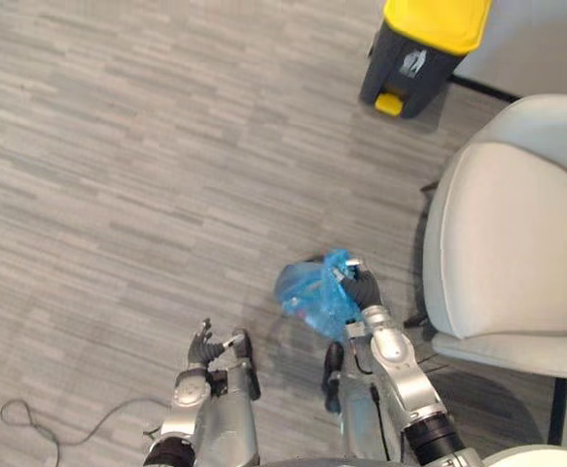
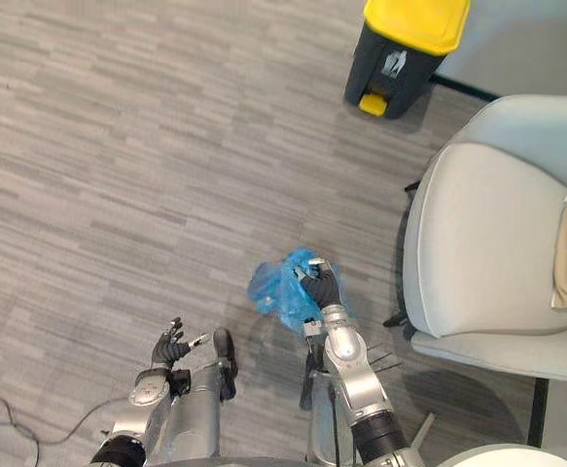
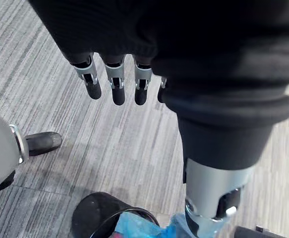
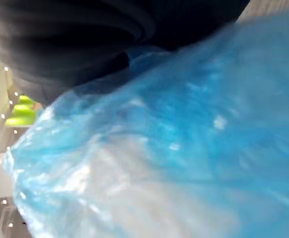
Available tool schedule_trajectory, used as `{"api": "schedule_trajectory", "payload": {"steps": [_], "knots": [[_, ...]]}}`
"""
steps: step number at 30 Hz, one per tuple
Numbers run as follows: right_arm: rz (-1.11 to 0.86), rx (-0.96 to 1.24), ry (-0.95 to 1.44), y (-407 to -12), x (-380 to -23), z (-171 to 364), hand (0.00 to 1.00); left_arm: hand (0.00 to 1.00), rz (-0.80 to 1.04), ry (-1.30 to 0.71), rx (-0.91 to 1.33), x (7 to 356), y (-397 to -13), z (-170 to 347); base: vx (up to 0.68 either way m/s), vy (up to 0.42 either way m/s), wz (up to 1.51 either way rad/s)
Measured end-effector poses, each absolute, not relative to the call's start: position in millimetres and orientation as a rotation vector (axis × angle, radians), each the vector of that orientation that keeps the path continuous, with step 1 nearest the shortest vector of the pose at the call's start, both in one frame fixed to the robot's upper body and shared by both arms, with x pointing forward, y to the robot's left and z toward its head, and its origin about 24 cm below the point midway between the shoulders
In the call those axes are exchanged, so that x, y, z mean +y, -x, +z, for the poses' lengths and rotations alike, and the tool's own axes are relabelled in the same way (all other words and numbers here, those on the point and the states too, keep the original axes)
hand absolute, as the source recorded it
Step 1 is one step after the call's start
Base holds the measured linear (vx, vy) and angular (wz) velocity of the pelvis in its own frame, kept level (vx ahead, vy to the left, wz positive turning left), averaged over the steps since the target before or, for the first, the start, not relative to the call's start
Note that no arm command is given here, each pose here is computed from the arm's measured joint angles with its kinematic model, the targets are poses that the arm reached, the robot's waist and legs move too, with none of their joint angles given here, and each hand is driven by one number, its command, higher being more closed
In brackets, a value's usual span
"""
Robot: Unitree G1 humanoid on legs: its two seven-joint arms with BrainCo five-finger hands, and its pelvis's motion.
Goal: Gather rubbish on tea table into small bin, then transfer packed bag to large trash can.
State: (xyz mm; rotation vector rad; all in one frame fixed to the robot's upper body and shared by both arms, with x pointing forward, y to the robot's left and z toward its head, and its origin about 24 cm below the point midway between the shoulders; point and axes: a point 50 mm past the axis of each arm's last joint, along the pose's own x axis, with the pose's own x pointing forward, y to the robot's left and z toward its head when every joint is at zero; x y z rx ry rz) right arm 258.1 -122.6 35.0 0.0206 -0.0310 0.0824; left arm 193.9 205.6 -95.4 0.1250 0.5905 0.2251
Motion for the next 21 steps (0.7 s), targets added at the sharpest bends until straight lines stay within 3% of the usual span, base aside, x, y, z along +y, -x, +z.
{"api": "schedule_trajectory", "payload": {"steps": [7, 14, 21], "knots": [[0.079, -0.137, -0.026, -264.5, -126.4, 56.0, 1.00, 0.00, 0.220, -0.161, 0.587, 210.0, -190.8, -94.8, -0.14, 0.099, -0.54], [0.067, -0.213, -0.022, -266.1, -134.4, 71.0, 1.00, 0.00, 0.269, -0.156, 0.528, 220.7, -177.1, -83.3, -0.22, -0.013, 0.25], [0.032, -0.257, 0.079, -273.8, -156.9, 83.2, 1.00, 0.00, 0.192, -0.065, 0.444, 187.0, -173.1, -70.1, -0.28, -0.077, 0.29]]}}
